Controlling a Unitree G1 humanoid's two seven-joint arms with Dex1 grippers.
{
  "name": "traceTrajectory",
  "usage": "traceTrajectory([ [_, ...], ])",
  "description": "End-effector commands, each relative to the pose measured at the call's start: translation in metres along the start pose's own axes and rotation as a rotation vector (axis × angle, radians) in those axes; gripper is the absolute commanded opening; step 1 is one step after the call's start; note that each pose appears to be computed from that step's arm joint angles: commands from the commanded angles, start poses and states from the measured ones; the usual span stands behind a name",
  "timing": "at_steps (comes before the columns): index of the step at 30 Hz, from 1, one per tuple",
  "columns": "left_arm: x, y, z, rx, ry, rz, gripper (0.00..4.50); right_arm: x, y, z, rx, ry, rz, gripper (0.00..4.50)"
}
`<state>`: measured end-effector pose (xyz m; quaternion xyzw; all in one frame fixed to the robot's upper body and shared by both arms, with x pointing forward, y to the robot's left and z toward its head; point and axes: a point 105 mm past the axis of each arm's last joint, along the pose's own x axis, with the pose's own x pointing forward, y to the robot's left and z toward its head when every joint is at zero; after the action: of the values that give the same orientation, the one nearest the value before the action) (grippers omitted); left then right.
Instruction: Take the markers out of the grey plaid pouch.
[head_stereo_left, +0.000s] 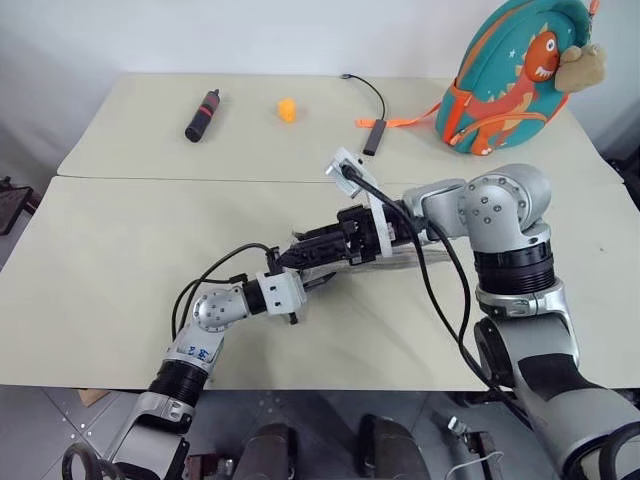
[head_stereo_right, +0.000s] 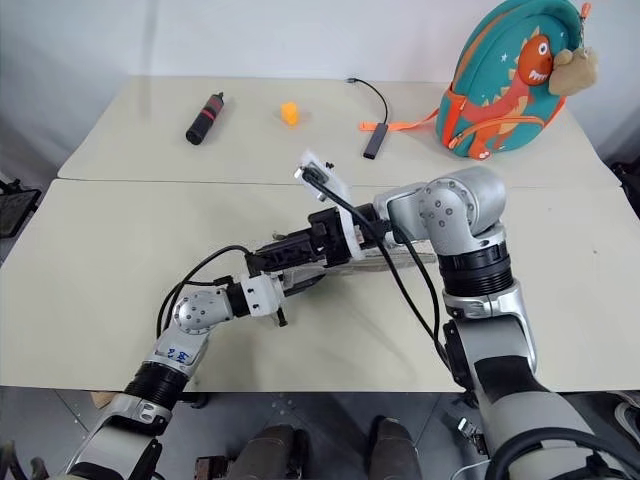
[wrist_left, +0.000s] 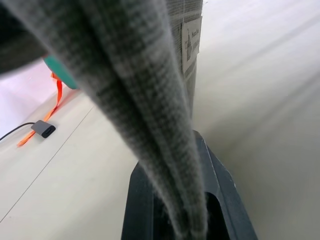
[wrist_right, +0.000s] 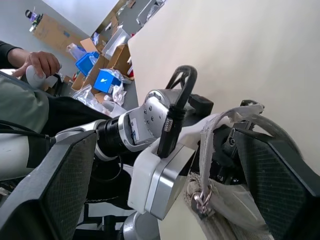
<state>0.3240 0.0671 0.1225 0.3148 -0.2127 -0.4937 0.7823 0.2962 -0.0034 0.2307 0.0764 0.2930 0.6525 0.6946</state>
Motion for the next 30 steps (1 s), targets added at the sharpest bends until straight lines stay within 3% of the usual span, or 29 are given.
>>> traceTrajectory([
  [1,-0.002,0.002,0.004,0.002,-0.016,0.017,0.0,0.002,0.006,0.006,-0.036,-0.03,0.016,4.09],
  [14,-0.005,0.004,0.005,-0.021,-0.02,0.033,0.0,-0.01,0.011,0.023,-0.048,-0.197,0.117,0.02],
  [18,-0.011,0.015,0.003,-0.078,-0.019,0.081,0.0,-0.031,0.02,0.042,-0.053,-0.362,0.231,0.02],
  [21,-0.014,0.015,0.015,-0.273,-0.123,0.062,0.0,-0.046,0.026,0.049,-0.057,-0.439,0.279,0.02],
  [30,-0.034,-0.006,0.026,-0.671,-0.15,-0.116,0.0,-0.094,0.009,0.051,-0.025,-0.587,0.154,0.02],
])
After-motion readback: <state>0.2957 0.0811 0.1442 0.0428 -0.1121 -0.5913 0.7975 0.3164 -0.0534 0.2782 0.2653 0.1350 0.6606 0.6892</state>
